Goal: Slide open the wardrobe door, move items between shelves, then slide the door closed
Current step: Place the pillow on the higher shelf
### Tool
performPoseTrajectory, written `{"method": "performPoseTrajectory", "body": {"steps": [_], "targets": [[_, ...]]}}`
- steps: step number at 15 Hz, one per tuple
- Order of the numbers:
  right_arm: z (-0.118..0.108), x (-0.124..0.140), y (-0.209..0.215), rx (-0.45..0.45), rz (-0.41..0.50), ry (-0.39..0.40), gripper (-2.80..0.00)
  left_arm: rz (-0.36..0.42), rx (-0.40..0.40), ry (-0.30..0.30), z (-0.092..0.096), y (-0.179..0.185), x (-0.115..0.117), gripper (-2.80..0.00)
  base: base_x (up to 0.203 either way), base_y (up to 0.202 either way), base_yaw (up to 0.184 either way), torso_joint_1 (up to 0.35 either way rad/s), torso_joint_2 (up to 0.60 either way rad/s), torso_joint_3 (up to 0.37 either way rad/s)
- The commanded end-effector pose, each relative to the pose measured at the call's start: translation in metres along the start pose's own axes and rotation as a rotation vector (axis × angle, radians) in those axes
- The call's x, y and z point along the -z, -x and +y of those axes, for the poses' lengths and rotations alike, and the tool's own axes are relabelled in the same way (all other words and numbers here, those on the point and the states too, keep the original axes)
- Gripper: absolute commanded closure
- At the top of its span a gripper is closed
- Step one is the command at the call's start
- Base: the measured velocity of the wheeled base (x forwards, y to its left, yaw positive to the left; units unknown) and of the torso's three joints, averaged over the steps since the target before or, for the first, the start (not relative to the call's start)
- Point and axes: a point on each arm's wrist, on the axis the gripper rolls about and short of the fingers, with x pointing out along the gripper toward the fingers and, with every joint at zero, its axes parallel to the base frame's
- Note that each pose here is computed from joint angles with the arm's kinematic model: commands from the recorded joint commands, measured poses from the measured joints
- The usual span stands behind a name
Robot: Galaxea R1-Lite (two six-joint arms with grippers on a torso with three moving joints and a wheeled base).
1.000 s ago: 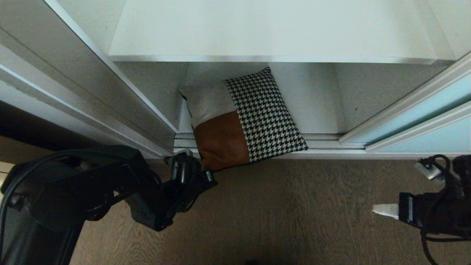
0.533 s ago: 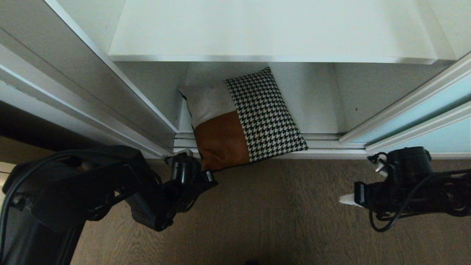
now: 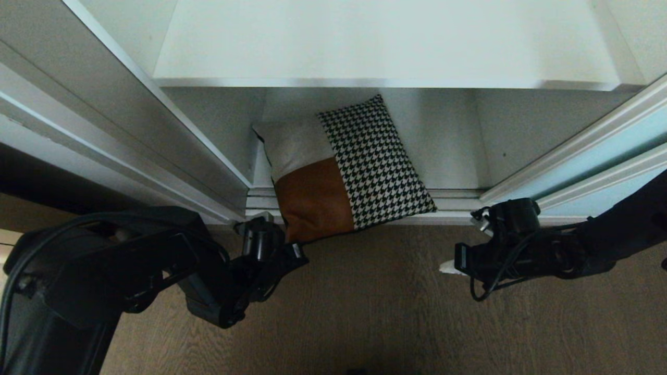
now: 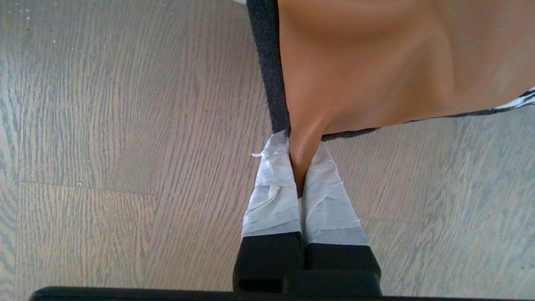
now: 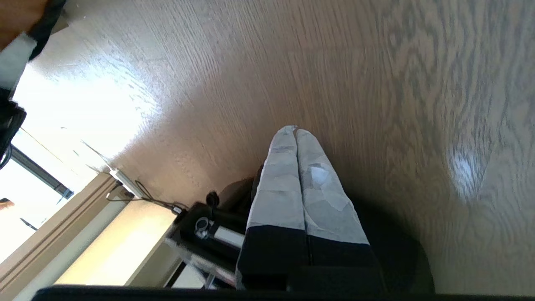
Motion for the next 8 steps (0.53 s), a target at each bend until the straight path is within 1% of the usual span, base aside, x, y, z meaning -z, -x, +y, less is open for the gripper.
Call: {"method": "performPoseTrajectory", "body": {"steps": [1,2,4,8], "targets": [[-0.004,-0.006,-0.014,-0.006,0.000,0.000,0.00,0.012,0.004,-0.003,-0.002,0.003,0.005,0.00,0.000,0.000,0.000,0.000,0.00,0.000],[-0.001,-0.012,-0.016,-0.014,-0.016,0.009,0.00,0.021,0.009,-0.007,-0.004,0.005,0.009,0.00,0.000,0.000,0.000,0.000,0.00,0.000],[0.006,-0.028,-0.018,-0.032,-0.051,0.027,0.00,0.013,0.012,-0.005,-0.005,0.006,0.006,0.00,0.000,0.000,0.000,0.000,0.00,0.000],[0.017,-0.039,-0.027,-0.042,-0.036,0.050,0.00,0.021,0.006,-0.007,-0.004,0.003,0.008,0.00,0.000,0.000,0.000,0.000,0.00,0.000]]}}
